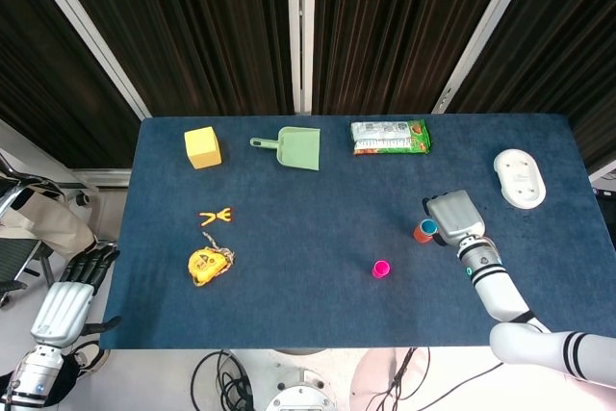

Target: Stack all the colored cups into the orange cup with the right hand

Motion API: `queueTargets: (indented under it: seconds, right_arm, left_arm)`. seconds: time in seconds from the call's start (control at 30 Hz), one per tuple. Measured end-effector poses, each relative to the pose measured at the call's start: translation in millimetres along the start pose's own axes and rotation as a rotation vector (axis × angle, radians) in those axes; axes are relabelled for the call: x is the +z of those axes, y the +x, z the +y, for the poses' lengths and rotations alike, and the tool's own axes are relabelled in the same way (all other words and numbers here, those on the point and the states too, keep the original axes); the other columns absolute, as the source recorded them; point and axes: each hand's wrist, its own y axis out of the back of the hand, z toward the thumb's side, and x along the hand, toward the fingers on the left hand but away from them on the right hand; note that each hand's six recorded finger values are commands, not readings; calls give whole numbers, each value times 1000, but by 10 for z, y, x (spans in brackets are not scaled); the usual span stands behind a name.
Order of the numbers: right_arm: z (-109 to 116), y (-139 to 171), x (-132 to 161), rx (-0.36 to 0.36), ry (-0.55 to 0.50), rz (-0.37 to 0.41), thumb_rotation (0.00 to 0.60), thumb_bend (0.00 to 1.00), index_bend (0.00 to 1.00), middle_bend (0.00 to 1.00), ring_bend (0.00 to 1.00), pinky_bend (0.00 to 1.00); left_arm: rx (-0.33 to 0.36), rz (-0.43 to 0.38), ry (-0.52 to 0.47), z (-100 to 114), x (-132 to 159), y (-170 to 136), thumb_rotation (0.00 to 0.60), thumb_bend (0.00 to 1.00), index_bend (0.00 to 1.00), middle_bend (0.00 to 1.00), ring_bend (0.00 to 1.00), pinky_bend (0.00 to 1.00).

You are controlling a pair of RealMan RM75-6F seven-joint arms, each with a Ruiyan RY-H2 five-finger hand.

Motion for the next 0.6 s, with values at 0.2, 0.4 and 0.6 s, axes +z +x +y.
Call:
queueTargets:
  seconds: [0.2,0.4,0.6]
  right_arm:
    - [121,75,199,-34,-32,71,600,132,421,438,462,553]
    - [200,246,578,-49,-42,207,600,89,393,423,452,553]
    - [129,413,861,-9,-27,315,600,71,369,419,442,553]
  left_arm:
    - [4,0,-2,4,5,-2,600,24,17,0,0,0]
    - [8,6,-3,18,-14,-27,600,24,16,0,0,0]
    - [13,9,-8,29,-31,-46,600,25,16,0,0,0]
